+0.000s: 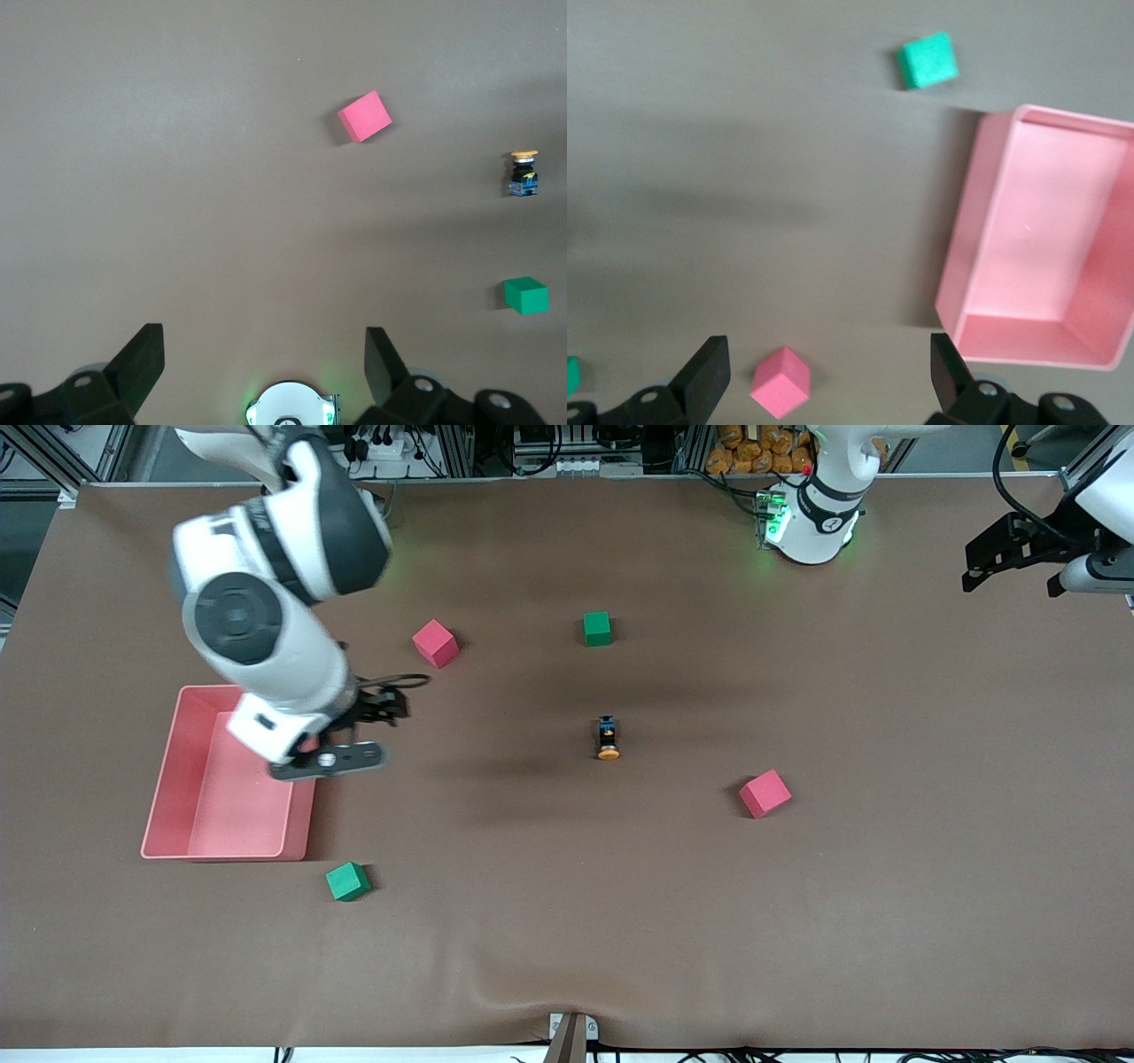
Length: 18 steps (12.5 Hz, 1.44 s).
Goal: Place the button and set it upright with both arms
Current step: 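Retract the right gripper while the left gripper reaches toward the button, then lower the left gripper and grasp the button's blue base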
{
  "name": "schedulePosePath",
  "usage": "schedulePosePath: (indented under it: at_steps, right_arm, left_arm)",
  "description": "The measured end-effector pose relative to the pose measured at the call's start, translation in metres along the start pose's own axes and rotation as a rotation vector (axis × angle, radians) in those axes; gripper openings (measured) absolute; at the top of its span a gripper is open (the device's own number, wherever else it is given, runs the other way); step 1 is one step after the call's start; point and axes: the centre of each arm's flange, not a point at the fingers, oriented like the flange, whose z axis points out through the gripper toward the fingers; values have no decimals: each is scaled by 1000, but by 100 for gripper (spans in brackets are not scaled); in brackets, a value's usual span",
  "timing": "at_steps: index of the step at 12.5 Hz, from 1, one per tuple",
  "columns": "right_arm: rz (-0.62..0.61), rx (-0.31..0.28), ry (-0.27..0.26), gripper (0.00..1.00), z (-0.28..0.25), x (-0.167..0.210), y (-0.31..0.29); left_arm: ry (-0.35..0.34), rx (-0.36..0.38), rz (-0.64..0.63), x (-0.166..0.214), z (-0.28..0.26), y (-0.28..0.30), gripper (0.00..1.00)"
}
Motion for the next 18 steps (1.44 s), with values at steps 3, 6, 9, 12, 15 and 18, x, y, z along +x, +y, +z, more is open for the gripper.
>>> schedulePosePath:
  at_steps: [3, 6, 9, 12, 15, 18]
  right_arm:
    - [14, 29, 34, 100, -30, -14, 76]
    - [70, 58, 72, 100, -75, -71, 156]
    - [44, 72, 92, 100, -93, -125, 219]
    - [33, 75, 85, 100, -100, -141, 231]
    - [5, 69, 89, 100, -109, -141, 214]
    - [21, 70, 80, 100, -111, -143, 213]
  left_arm:
    - [-1, 0, 2, 0, 1, 1, 100]
    - [-6, 1, 7, 2, 3, 3, 100]
    - [-28, 4, 31, 9, 14, 16, 100]
    - [-87, 9, 78, 28, 44, 43, 100]
    - [-190, 12, 117, 55, 101, 90, 100]
    - [-298, 6, 118, 83, 168, 143, 100]
